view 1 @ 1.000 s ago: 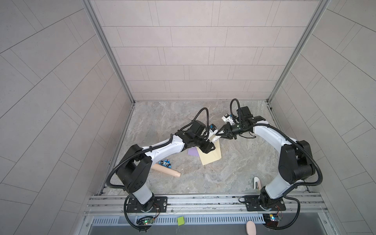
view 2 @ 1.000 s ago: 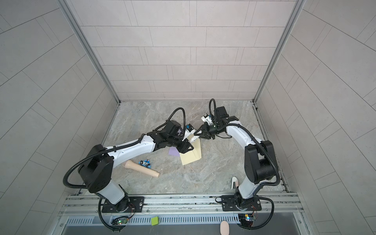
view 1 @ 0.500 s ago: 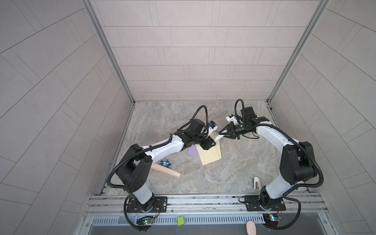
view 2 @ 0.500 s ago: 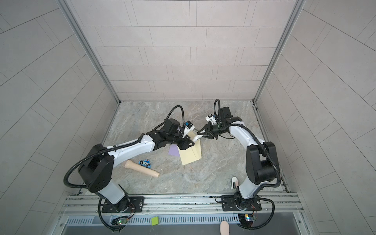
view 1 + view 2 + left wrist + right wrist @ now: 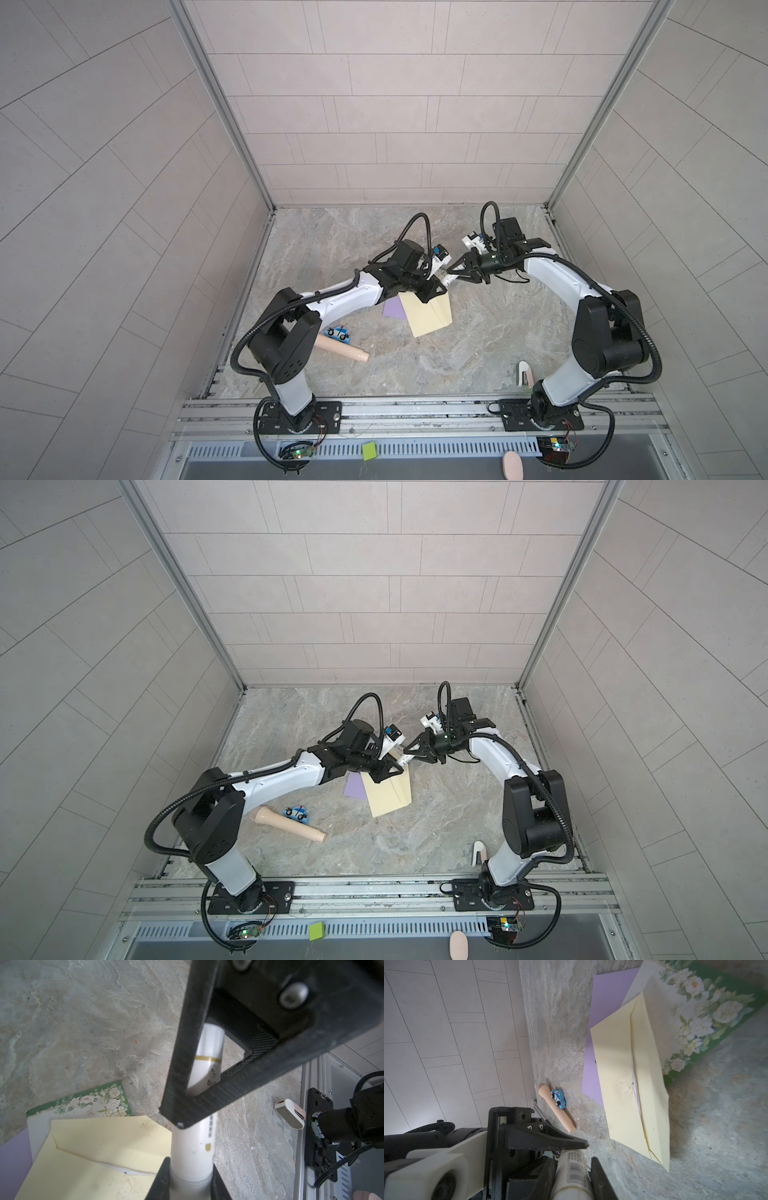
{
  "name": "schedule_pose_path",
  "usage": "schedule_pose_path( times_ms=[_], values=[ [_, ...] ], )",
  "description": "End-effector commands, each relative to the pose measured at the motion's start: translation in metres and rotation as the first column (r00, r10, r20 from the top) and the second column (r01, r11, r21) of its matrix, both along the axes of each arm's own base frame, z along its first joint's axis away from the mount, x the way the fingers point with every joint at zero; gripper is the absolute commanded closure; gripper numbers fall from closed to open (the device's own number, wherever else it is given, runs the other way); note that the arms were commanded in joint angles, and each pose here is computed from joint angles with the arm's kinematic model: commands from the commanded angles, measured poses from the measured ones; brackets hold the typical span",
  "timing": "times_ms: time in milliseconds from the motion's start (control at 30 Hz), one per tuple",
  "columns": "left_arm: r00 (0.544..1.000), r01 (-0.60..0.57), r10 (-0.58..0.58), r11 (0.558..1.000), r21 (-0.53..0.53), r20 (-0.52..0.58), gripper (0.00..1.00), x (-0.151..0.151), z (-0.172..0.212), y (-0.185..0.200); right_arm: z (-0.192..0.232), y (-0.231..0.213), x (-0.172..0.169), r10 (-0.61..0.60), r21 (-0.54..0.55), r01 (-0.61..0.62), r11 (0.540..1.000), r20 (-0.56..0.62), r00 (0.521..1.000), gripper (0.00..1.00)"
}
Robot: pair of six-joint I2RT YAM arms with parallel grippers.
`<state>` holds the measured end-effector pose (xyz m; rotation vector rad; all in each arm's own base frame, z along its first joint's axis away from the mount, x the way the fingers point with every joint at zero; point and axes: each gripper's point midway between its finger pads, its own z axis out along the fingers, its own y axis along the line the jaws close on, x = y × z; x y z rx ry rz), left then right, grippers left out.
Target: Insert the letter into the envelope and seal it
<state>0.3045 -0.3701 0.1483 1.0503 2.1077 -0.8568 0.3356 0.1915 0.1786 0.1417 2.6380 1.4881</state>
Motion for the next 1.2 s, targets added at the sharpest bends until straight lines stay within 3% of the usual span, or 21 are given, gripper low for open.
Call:
schedule_pose_path(
  times_ms=[0,267,567,700,800,933,1067,1167],
  values=[
    [0.999,-0.023,0.023,1.0,-0.002,0.027,0.99,0.008,0.008,0.001,0.007,-0.006,-0.002,-0.026,-0.012,0.027,1.0,0.01,1.0,1.0],
    [0.999,-0.049,0.048,0.998,0.036,0.026,1.0,-0.001,-0.003,0.017,-0.006,-0.035,0.019,-0.174,-0.024,0.173,0.985,-0.033,0.984,1.0],
    [0.998,-0.059,0.06,0.997,0.052,-0.009,1.0,-0.014,-0.012,0.031,-0.003,-0.046,0.027,-0.215,-0.026,0.214,0.976,-0.025,0.976,1.0],
    [0.982,-0.173,0.178,0.981,0.088,-0.057,1.0,-0.002,-0.019,0.049,-0.005,-0.047,0.029,-0.216,-0.035,0.216,0.976,-0.021,0.976,1.0],
    [0.93,-0.317,0.332,0.941,0.116,-0.159,1.0,0.016,-0.029,0.077,-0.01,-0.051,0.027,-0.212,-0.088,0.21,0.974,-0.018,0.977,1.0],
    [0.795,-0.435,0.49,0.872,0.226,-0.357,1.0,0.024,-0.057,0.119,-0.016,-0.056,0.025,-0.202,-0.153,0.197,0.968,-0.019,0.979,1.0],
    [0.683,-0.385,0.59,0.791,0.475,-0.43,0.99,0.009,-0.083,0.153,-0.022,-0.057,0.021,-0.182,-0.206,0.174,0.963,-0.019,0.983,1.0],
    [0.624,-0.315,0.643,0.727,0.61,-0.444,0.97,-0.003,-0.093,0.168,-0.026,-0.056,0.019,-0.172,-0.223,0.163,0.961,-0.022,0.985,1.0]
  ],
)
